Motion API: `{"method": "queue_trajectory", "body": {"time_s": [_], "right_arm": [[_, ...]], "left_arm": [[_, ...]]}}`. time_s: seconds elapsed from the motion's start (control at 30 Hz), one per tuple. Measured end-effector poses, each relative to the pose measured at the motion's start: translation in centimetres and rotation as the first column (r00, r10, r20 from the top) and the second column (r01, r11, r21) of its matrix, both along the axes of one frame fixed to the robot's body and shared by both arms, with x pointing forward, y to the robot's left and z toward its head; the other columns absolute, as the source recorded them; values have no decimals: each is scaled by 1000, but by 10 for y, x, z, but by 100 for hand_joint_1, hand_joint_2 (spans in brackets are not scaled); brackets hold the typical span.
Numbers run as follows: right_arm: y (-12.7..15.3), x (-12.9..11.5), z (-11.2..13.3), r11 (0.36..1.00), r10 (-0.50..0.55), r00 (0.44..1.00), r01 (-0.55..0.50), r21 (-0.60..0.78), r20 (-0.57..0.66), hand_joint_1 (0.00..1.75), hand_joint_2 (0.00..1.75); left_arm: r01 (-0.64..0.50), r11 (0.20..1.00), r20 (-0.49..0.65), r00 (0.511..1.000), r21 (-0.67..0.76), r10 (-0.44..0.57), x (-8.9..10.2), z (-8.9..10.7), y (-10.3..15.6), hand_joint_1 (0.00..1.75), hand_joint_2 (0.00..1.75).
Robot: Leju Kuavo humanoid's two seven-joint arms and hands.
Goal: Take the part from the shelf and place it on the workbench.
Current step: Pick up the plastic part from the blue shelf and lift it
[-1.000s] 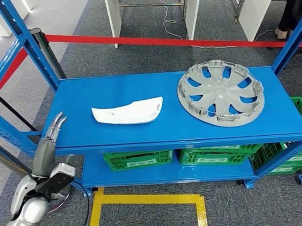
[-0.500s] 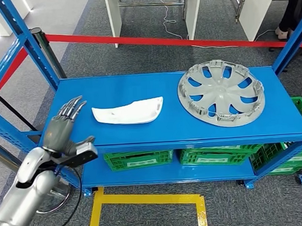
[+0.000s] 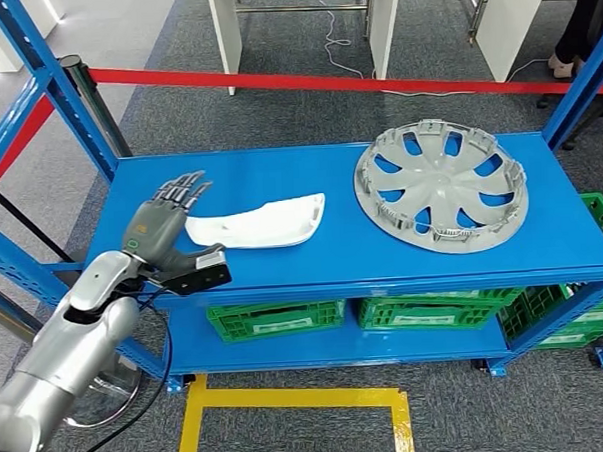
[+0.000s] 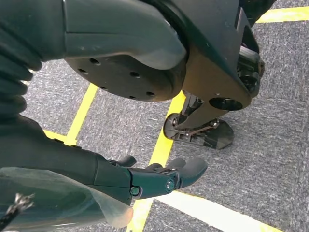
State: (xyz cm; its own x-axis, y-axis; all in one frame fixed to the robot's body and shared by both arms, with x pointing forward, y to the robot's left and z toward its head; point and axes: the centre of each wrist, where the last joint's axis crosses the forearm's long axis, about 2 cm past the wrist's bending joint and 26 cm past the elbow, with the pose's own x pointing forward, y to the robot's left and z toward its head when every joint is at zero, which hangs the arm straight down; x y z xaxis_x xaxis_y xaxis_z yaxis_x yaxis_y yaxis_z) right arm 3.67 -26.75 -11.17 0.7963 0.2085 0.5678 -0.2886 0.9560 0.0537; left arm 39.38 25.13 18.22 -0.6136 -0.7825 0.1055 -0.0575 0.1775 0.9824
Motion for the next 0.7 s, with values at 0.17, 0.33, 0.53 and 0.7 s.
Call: {"method": "queue_trajectory", "body": {"time_s": [0.17,0.33,0.53,0.7], "right_arm": [[-1,0,0,1000,3,1000,-3,-3,-2,0,175],[-1,0,0,1000,9,1000,-9,-9,-16,0,175],[-2,0,0,1000,16,1000,-16,-4,-22,0,175],[-1,0,0,1000,19,1000,-19,5,-25,0,175]], "left_arm": [[60,998,-32,998,-1,-60,4,0,-15,0,0],[128,992,-107,986,3,-127,2,-3,-32,0,0],[194,981,-213,959,6,-189,2,-6,-44,0,0],[221,975,-243,947,8,-212,1,-8,-52,0,0]]}}
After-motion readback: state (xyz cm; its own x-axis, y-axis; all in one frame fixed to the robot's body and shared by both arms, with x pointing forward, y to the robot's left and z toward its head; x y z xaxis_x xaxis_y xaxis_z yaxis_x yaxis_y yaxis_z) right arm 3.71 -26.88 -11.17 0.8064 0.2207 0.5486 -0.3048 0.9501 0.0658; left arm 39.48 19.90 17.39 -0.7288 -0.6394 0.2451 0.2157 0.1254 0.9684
